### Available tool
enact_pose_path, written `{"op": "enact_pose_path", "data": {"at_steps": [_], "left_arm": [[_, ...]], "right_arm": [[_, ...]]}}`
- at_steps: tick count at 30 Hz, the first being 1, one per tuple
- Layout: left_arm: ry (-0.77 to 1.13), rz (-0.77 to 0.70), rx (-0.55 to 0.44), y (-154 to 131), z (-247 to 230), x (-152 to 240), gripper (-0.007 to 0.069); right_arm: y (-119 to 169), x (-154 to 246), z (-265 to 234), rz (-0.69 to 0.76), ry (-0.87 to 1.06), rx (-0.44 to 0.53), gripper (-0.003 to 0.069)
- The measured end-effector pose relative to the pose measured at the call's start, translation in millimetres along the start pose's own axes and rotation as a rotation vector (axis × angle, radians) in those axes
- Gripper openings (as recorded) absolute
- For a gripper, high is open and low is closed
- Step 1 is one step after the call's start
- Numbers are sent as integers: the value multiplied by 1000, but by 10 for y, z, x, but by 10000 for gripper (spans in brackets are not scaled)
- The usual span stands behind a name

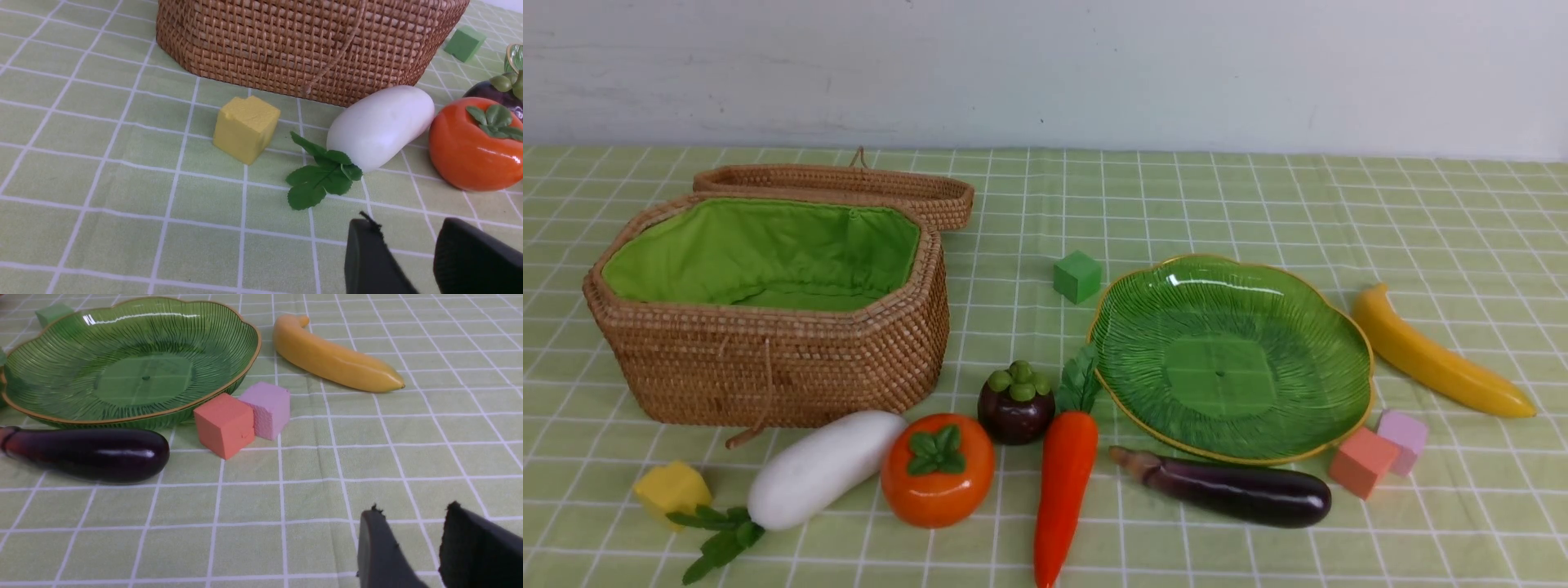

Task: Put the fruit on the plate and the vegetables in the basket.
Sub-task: Take a daikon with your left arm and place it on the basket on the left.

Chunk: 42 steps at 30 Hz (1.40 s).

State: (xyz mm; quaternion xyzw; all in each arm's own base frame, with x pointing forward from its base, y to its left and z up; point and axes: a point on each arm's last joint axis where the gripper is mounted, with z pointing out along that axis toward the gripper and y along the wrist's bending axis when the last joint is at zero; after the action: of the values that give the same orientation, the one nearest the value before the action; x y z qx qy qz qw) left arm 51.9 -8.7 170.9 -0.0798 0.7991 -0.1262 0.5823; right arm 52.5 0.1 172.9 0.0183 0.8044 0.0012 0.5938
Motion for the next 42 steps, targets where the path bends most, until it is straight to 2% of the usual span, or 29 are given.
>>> {"op": "enact_pose_path", "data": {"at_steps": [12, 16, 17, 23, 29, 31, 34, 38, 39, 41, 42], "left_arm": [[-38, -15, 7, -7, -1, -34, 239], [-105, -152, 47, -36, -6, -99, 239], [-156, -277, 81, -53, -14, -150, 239], [-320, -660, 163, -43, -56, -311, 239], [-409, -764, 173, -5, -84, -382, 239], [-409, -773, 175, -4, -84, -382, 237], [-404, -731, 212, -86, -158, -514, 180], [-405, -558, 277, -273, -371, -808, 1], [-412, -550, 279, -279, -386, -827, -5], [-393, -441, 314, -395, -527, -972, -13], [-372, -391, 323, -442, -571, -1026, -13]], "right_arm": [[0, 0, 0, 0, 0, 0, 240], [0, 0, 0, -1, 0, 0, 240], [0, 0, 0, -1, 0, 0, 240], [0, 0, 0, 0, 0, 0, 240], [0, 0, 0, 0, 0, 0, 240], [0, 0, 0, 0, 0, 0, 240], [-1, 0, 0, -2, 0, 1, 240], [-3, -10, 0, -7, -11, 4, 240], [-3, -11, 0, -7, -12, 4, 240], [1, -23, 3, 26, -33, -1, 240], [10, -30, 5, 85, -47, -13, 240]]}}
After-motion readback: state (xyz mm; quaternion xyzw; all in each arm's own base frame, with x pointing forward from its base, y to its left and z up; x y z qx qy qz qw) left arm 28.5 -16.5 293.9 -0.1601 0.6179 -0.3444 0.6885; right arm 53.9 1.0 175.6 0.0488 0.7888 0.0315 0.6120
